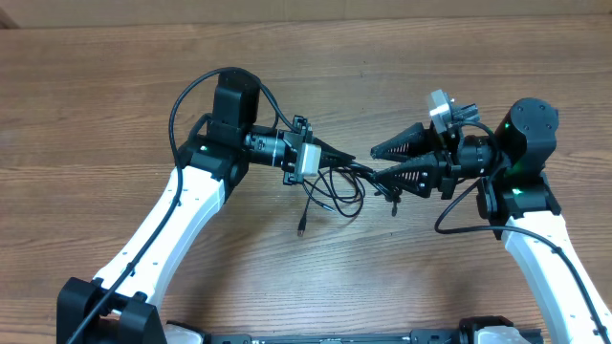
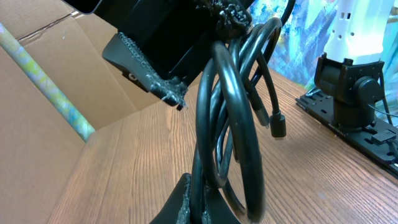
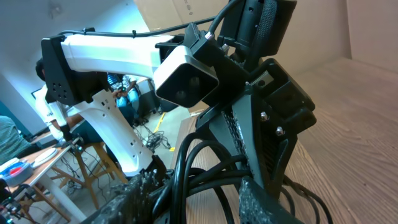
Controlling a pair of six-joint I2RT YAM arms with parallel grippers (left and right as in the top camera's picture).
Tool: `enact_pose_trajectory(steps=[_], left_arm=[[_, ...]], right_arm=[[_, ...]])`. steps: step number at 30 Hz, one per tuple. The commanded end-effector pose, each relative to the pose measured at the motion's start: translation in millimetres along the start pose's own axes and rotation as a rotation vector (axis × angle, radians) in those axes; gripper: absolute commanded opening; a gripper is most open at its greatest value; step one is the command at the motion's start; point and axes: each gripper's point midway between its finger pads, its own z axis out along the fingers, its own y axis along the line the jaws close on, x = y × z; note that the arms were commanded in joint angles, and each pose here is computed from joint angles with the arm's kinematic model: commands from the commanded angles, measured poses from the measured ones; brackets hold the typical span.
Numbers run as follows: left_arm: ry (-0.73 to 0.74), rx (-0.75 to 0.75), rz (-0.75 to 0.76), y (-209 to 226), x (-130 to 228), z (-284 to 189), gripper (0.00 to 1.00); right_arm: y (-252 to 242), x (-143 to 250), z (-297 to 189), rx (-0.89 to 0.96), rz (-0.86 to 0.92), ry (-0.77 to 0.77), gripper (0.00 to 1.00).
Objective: Untangle cables
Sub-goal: 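Move the open right gripper back toward the left gripper's cables, then grasp cable strands with the right gripper beside the left gripper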
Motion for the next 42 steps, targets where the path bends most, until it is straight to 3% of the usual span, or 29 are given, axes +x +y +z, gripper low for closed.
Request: enact_pose_trajectory(steps=[1, 16, 25, 34, 35, 38, 42], left_arm=[[-0.012, 0.004, 0.040, 2, -5, 1, 0.04], [0.017, -0.031, 0.087, 11, -3, 1, 0.04], [0.035, -0.044, 0.079, 14, 0, 0, 0.04], [0.034, -0.044, 0.080, 14, 0, 0, 0.04], [0.034, -0.043, 0.079, 14, 0, 0, 0.04], [0.035, -0.044, 0.080, 14, 0, 0, 0.04], [0.040, -0.051, 0.086, 15, 1, 0, 0.04]], right_arm=[[5, 5, 1, -0.036, 0.019, 0.013, 0.42], [11, 10, 11, -0.071, 0.046, 0.028, 0.33], [11, 10, 11, -0.071, 0.048, 0.028, 0.04], [10, 11, 11, -0.071, 0.061, 0.028, 0.04], [10, 11, 11, -0.071, 0.061, 0.028, 0.07], [10, 11, 11, -0.071, 0.069, 0.028, 0.33], [9, 14, 11, -0.071, 0.109, 0.029, 0.43]])
